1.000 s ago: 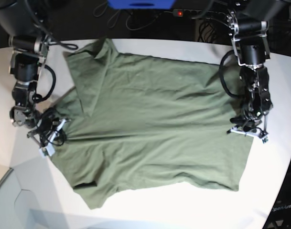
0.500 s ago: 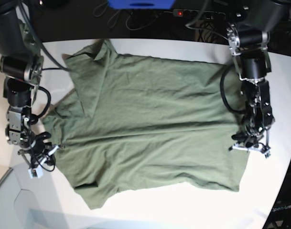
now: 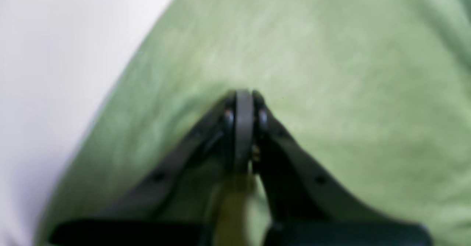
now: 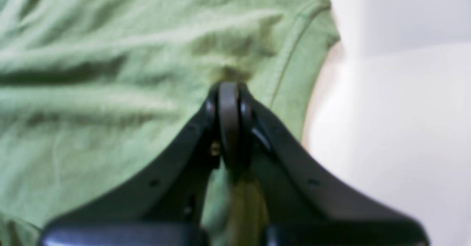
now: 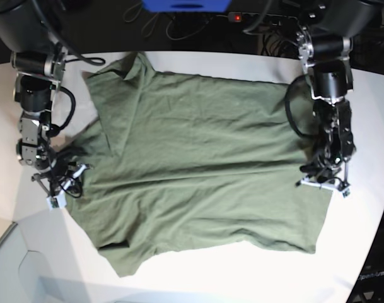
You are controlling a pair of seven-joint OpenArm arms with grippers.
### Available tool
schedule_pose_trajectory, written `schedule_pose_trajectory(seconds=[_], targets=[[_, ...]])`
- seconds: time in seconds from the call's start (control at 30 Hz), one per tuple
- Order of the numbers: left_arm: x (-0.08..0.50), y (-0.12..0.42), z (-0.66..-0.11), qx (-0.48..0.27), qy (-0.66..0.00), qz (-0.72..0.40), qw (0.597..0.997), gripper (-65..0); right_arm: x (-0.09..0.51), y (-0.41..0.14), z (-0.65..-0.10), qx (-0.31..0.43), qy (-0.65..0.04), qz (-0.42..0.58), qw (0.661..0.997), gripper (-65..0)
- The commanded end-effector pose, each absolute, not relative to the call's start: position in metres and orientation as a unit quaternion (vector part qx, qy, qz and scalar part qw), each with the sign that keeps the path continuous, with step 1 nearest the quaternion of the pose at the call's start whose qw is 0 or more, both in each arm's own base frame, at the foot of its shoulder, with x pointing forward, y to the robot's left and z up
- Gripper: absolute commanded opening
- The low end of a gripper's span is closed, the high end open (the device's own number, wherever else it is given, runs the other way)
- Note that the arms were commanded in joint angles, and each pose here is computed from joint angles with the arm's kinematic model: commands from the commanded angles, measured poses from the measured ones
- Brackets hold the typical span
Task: Layout the t-shirt on the table in an organized manner, then fold the t-shirt properly
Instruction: 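Grasp the shirt's side edges with both grippers, then pull the shirt edges apart with both grippers to smooth it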
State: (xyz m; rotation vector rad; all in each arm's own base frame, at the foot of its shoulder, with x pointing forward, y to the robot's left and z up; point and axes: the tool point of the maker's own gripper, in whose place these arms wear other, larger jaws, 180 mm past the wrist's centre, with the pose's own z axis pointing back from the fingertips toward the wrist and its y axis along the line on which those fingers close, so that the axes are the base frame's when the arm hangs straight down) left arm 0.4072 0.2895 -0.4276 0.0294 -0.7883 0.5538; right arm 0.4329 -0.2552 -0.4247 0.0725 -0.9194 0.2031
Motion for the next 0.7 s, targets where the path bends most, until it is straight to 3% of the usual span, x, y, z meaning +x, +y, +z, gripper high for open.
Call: schedule_pose_trajectory(seconds=[0.0,0.27,0.5,0.67], targets=[[0.412,0.306,-0.418,0.033,-0.379,0.273,0.884,-64.9,0.432,-0.271,-0.420,0.018,-0.437,0.101,0.893,-65.0],[0.371,0.314,-0.445,0.050,-0.345,0.267,0.898,-64.9,0.380,-0.294,-0.448,-0.005,-0.402,0.115,0.908,-65.0],[0.347,0.287,-0.413,0.030,-0.357,0.232,0.904,-64.9,0.331,-0.245,-0.417,0.002,-0.441,0.225,0.869,-65.0],[0.343,0.284,-0.407,0.031,-0.369,0.225,0.901,-64.9,0.318,-0.223,-0.407,0.011,-0.456,0.244,0.856,-65.0]])
